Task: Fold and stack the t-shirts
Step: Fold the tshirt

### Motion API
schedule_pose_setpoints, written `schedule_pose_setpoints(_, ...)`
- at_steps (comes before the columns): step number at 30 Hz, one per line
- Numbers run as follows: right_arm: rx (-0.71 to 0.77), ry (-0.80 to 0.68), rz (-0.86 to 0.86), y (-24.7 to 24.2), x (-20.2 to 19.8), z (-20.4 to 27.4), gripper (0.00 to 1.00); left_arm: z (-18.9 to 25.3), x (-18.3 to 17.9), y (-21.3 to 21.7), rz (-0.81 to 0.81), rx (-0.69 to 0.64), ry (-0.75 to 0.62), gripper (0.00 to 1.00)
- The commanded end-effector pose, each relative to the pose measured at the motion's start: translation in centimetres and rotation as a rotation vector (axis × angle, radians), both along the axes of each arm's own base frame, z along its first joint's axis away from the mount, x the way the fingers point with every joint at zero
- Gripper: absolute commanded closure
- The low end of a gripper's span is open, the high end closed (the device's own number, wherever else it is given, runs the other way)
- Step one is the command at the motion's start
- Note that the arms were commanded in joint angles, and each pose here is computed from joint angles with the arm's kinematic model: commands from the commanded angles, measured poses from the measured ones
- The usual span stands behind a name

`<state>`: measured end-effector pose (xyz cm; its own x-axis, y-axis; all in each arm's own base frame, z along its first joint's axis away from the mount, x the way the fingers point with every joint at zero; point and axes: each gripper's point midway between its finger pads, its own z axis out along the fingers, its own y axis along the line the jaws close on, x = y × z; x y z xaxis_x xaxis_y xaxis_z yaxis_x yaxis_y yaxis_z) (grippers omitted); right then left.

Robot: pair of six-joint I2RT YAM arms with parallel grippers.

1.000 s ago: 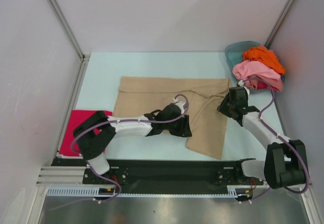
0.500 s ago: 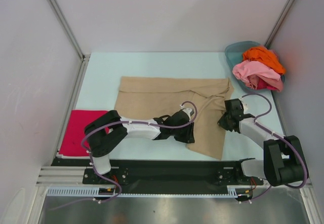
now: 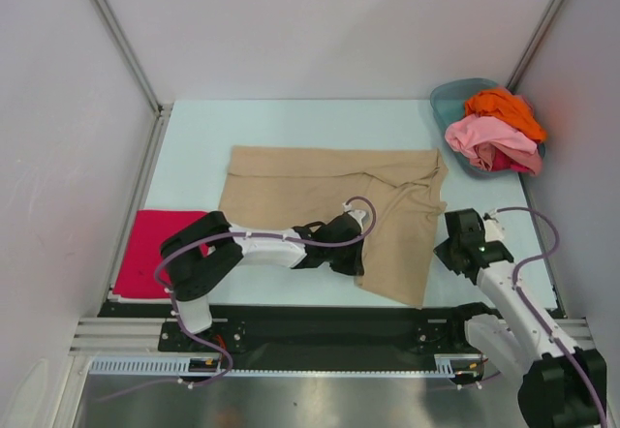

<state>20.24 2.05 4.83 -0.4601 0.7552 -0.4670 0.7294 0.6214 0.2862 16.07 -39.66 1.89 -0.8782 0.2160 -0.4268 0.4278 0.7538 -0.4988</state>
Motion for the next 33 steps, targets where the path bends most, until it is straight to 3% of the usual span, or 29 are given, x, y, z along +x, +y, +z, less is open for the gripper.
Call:
schedule_pose_setpoints(1,0.009,-0.001,0.003,-0.1,-1.1,0.3,1.00,1.1,-0.3,1.2,-0.012,0.029,-0.033,0.98)
schedule_pose_setpoints(3,0.000,-0.057,0.134,0.8,-0.1,1.6,1.00,1.7,0.0,1.3,-0.022,0.046,-0.056,0.98)
schedule_pose_setpoints(6,-0.032,-0.137,0.211,1.3,1.9,2.5,0.89,1.9,0.1,1.2,-0.029,0.048,-0.064,0.95)
schedule_pose_setpoints(9,-0.069,-0.079,0.232,1.2,3.4,2.1,0.63,1.9,-0.1,0.6,-0.049,0.035,-0.050,0.96)
schedule_pose_setpoints(10,-0.074,-0.109,0.246,1.5,4.8,2.9,0.50,1.7,-0.2,0.6,-0.053,0.034,-0.045,0.98)
schedule_pose_setpoints(12,-0.103,-0.059,0.286,1.6,5.8,1.9,0.44,1.6,-0.4,0.5,-0.053,0.024,-0.034,0.98)
schedule_pose_setpoints(18,-0.137,-0.052,0.354,3.3,9.0,1.7,0.46,2.0,-0.8,0.9,-0.054,0.010,-0.037,0.97)
schedule_pose_setpoints(20,-0.159,-0.046,0.325,3.0,9.2,1.7,0.56,2.0,-0.8,0.8,-0.058,0.009,-0.038,0.96)
schedule_pose_setpoints(21,-0.161,-0.051,0.327,3.2,9.1,1.6,0.67,2.0,-0.8,0.8,-0.063,0.007,-0.036,0.96)
schedule_pose_setpoints(22,-0.154,-0.070,0.314,3.4,9.4,1.7,0.69,2.1,-0.8,0.7,-0.062,0.002,-0.036,0.96)
schedule_pose_setpoints(28,-0.172,-0.023,0.275,2.9,9.8,-1.1,0.67,2.4,-1.2,0.5,-0.070,-0.015,-0.033,0.95)
schedule_pose_setpoints(33,-0.179,0.127,0.227,1.8,8.3,-4.9,0.63,3.5,-1.2,0.9,-0.058,-0.032,-0.057,0.90)
